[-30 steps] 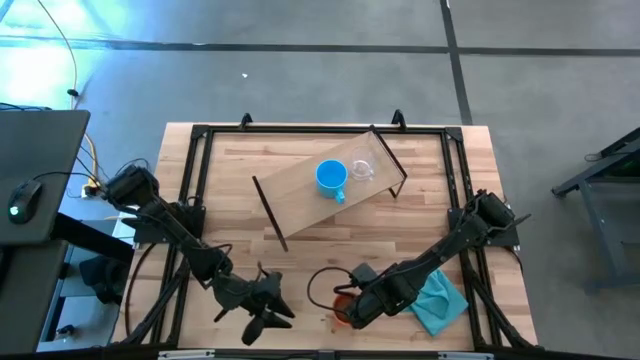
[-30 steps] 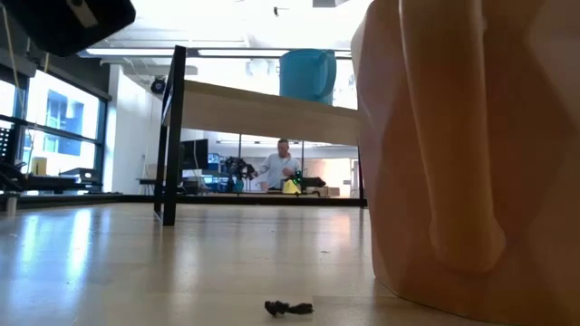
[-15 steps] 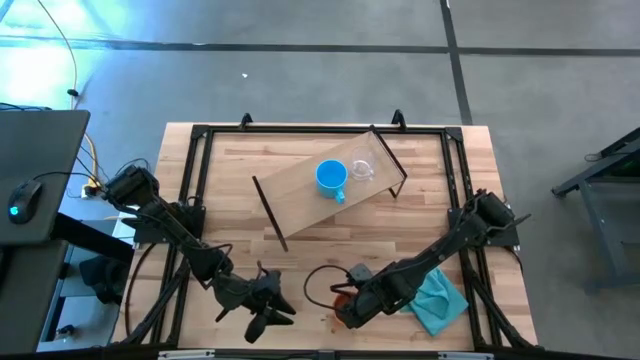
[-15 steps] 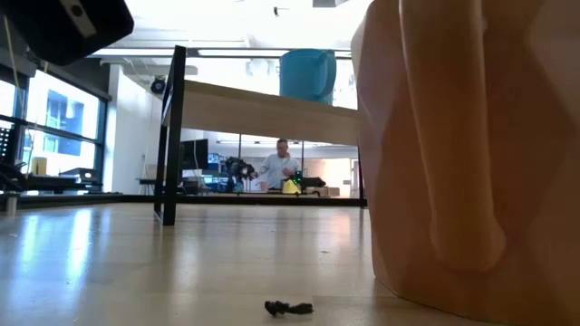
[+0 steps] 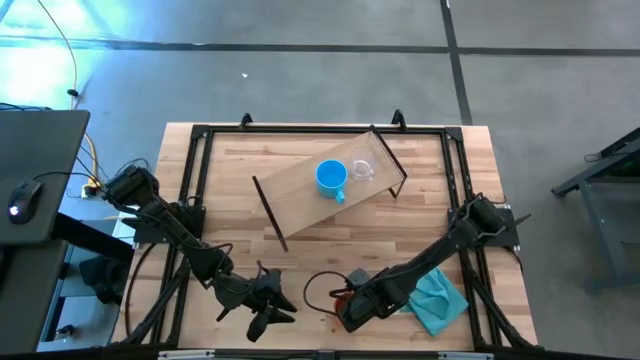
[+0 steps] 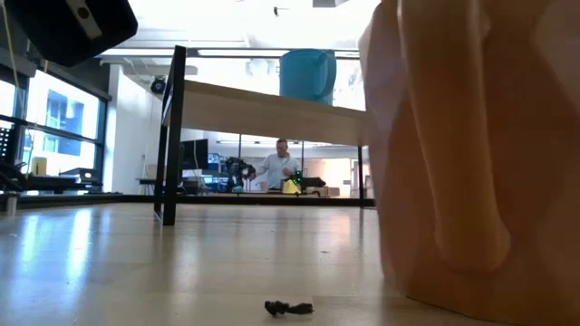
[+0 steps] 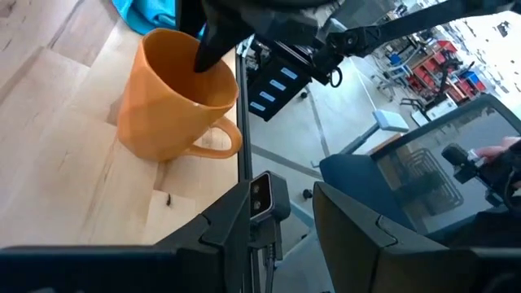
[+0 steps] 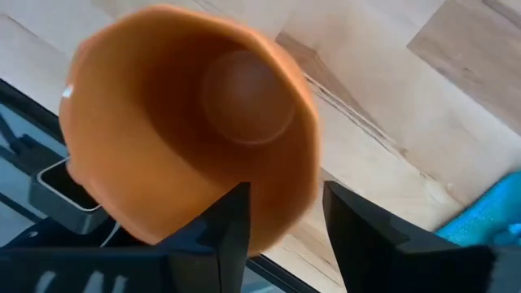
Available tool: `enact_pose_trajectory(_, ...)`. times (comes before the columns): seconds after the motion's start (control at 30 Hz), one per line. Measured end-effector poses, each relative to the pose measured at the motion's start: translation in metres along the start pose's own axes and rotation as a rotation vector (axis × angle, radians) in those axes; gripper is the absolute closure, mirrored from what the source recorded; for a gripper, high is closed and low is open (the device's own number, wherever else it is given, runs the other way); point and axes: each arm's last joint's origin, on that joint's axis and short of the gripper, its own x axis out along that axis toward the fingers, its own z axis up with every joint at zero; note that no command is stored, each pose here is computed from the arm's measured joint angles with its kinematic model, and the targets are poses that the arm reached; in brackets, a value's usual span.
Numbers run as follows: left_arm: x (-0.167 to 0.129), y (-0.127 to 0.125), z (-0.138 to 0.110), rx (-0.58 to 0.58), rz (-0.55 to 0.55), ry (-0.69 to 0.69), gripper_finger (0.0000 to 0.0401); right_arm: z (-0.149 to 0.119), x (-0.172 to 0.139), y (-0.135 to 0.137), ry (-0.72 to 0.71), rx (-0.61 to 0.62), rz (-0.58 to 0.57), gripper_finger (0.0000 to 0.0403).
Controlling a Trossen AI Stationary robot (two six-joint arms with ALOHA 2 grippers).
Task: Stack small to large cups/mugs on shelf
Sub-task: Put the orange mug on the shelf
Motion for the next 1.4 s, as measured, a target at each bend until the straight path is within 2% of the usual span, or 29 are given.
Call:
enact_pose_trajectory(0.2,0.0,0.0,0.0,0.0,0.0,0.0,0.0277,0.007,0.001,0.0,-0.035,0.049,0.0,0.0285)
enact_pose_trajectory(0.53,0.0,0.0,0.0,0.004,0.001,0.0,0.0277,0.021,0.0,0.002,-0.08,0.068,0.021,0.0378)
enact_pose_trajectory(0.63,0.0,0.0,0.0,0.006,0.002,0.001,0.0277,0.026,-0.001,0.001,-0.083,0.056,0.019,0.0395)
enact_pose_trajectory(1.4,0.0,0.004,-0.003,0.018,0.053,0.011,0.0277,0.097,-0.009,-0.014,-0.102,-0.065,-0.036,0.0395)
